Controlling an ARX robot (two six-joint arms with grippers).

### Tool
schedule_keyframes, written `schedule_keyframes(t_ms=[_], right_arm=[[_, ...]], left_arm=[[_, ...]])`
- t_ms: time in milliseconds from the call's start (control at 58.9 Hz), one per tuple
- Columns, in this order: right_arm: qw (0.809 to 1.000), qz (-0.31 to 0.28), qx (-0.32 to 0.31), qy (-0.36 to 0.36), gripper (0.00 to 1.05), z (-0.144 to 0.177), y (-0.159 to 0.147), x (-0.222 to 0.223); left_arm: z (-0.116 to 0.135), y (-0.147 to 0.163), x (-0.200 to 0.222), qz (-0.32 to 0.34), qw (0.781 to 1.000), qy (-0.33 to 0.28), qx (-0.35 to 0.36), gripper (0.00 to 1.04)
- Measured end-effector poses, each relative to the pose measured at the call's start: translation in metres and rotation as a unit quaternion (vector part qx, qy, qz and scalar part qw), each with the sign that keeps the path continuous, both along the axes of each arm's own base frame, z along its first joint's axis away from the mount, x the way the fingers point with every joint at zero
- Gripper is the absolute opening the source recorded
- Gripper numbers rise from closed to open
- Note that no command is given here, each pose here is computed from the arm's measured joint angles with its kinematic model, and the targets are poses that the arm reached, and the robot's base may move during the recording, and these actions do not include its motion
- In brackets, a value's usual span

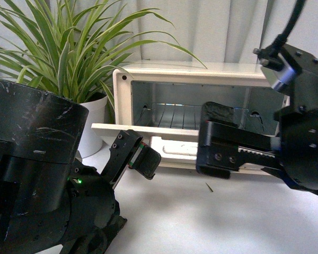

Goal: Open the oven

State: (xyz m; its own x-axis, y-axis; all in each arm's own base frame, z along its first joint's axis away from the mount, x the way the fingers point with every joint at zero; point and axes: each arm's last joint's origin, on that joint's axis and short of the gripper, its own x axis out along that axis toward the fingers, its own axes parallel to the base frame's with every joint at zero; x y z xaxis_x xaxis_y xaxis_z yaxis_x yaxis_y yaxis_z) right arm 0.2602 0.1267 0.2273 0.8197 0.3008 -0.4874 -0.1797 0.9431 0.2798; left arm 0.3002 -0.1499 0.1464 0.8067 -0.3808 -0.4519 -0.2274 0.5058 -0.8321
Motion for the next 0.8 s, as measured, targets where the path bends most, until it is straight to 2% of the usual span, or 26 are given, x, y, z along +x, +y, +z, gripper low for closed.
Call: schedule_keyframes(t_ms=[170,340,526,662,798], right_arm=[[1.0,-0.005,0.021,-0.006,0.95,0.0,-0.014,-0.022],[0.998,-0.018,0.049,-0.037,0.95,0.011,-0.029,-0.043],[0.996,-0.047,0.052,-0.064,0.95,0.014,-0.045,-0.051],[0.995,-0.059,0.045,-0.066,0.95,0.009,-0.053,-0.05],[0.996,-0.061,0.037,-0.061,0.95,0.002,-0.059,-0.05]], left_arm=[[0.0,0.003,-0.002,0.003,1.0,0.001,0.011,0.98],[0.0,0.006,-0.004,0.005,0.998,-0.004,0.066,0.98],[0.0,0.006,-0.007,0.003,0.99,-0.011,0.139,0.98],[0.0,0.002,-0.009,-0.012,0.978,-0.021,0.207,0.98],[-0.004,-0.001,-0.011,-0.028,0.954,-0.028,0.298,0.98]])
